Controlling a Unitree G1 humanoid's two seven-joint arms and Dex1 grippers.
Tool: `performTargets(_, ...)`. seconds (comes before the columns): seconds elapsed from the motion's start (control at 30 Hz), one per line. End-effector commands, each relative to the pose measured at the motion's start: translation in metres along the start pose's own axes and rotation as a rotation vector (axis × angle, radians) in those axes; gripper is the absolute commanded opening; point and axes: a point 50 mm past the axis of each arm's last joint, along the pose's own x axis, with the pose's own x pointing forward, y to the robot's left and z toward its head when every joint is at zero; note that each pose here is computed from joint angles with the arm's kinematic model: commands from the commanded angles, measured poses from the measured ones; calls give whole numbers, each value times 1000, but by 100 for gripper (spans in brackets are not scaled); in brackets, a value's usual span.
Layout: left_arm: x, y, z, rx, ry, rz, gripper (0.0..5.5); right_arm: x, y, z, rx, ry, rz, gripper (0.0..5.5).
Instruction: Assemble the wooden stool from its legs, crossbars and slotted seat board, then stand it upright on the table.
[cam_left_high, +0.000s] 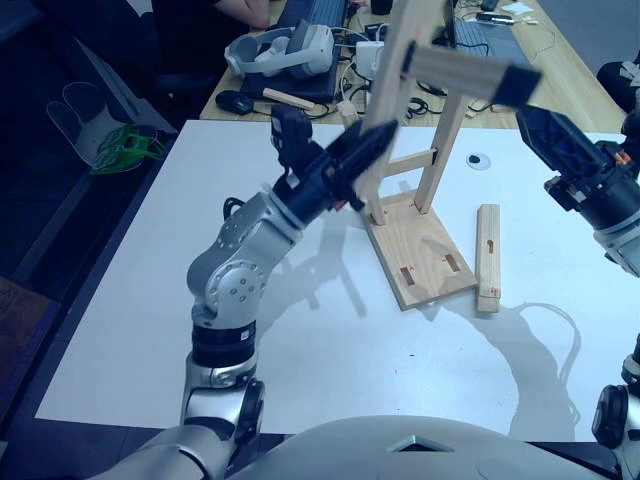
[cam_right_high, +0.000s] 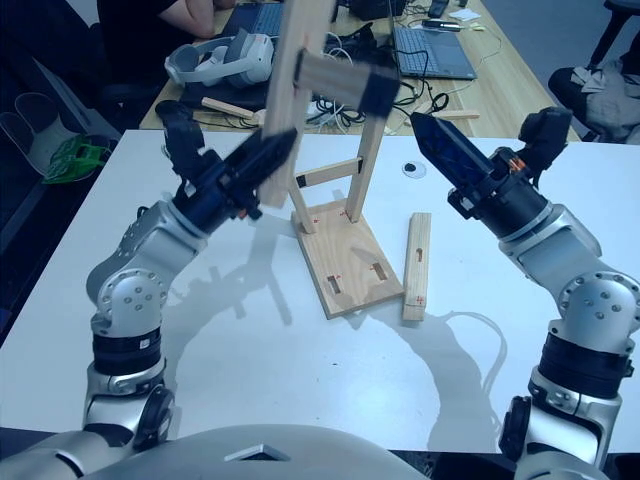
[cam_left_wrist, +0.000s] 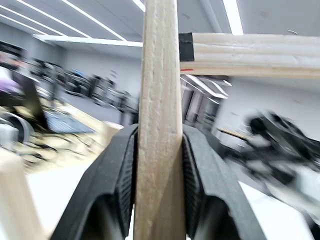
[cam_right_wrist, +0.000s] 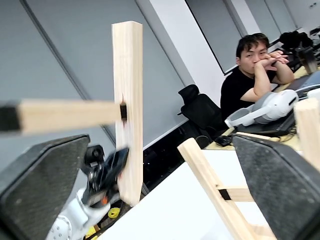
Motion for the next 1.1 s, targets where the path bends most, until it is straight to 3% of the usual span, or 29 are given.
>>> performTargets(0.03, 19, -7, 11, 128, -140, 110, 103, 6, 3, -10, -6, 71, 23, 540)
performTargets(0.17, 24, -19, 8, 173, -174, 124, 103, 17, 9, -19, 0, 88, 72, 540)
performTargets(0.4, 19, -10, 7, 262, -191, 207, 103, 19, 9, -16, -13, 64, 67, 540)
performTargets(0.57, 20, -17, 1, 124, -162, 133, 103, 19, 10, -16, -11, 50, 74, 540)
performTargets(0.77, 23, -19, 2, 75, -174, 120, 103, 7, -4, -10, -39, 73, 7, 540)
performTargets(1.0, 20, -27, 2, 37, -183, 84, 103, -33, -35, 8, -120, 127, -186, 540)
performTargets(1.1, 19, -29, 0, 31, -163, 52, 103, -32, -35, 16, -137, 113, -179, 540)
